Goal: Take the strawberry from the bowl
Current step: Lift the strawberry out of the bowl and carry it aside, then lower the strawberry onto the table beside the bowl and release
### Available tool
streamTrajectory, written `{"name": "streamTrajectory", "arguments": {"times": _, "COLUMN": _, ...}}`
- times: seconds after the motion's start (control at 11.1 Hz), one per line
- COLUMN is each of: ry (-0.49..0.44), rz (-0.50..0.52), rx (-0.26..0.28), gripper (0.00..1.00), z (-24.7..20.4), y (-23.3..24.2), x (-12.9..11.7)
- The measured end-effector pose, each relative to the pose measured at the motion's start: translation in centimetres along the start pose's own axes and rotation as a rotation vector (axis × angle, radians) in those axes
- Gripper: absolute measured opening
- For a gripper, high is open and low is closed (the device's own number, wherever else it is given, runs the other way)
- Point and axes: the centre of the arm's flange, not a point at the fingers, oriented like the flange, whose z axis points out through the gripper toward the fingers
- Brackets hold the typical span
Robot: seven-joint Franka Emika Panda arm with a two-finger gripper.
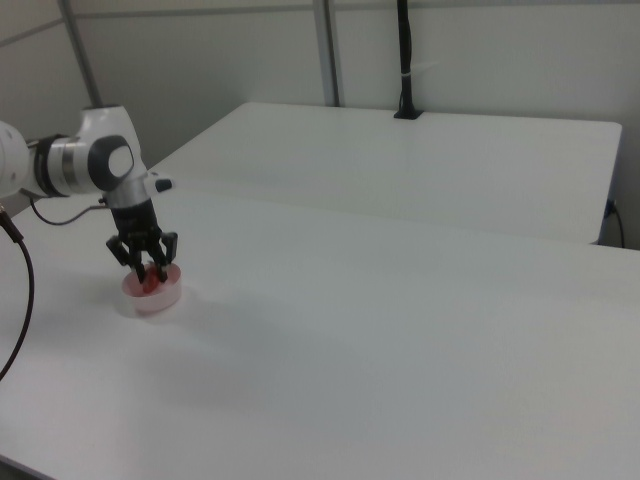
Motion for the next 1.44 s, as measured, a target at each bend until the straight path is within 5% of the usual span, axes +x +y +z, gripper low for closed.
{"name": "streamTrajectory", "arguments": {"times": 0.27, "ry": 0.084, "rz": 0.017, "rx": 0.004, "gripper": 0.42, "z": -6.6, "y": 1.1, "x": -1.1}}
{"name": "streamTrajectory", "arguments": {"times": 0.54, "ry": 0.062, "rz": 0.093, "rx": 0.003, "gripper": 0.42, "z": -10.0, "y": 7.0, "x": -3.6}}
{"name": "streamTrajectory", "arguments": {"times": 0.99, "ry": -0.140, "rz": 0.084, "rx": -0.021, "gripper": 0.42, "z": -2.0, "y": 23.6, "x": -10.3}}
{"name": "streamTrajectory", "arguments": {"times": 1.35, "ry": -0.227, "rz": 0.059, "rx": -0.047, "gripper": 0.44, "z": 5.6, "y": 23.9, "x": -10.7}}
{"name": "streamTrajectory", "arguments": {"times": 1.44, "ry": -0.230, "rz": 0.057, "rx": -0.051, "gripper": 0.55, "z": 5.7, "y": 23.9, "x": -10.7}}
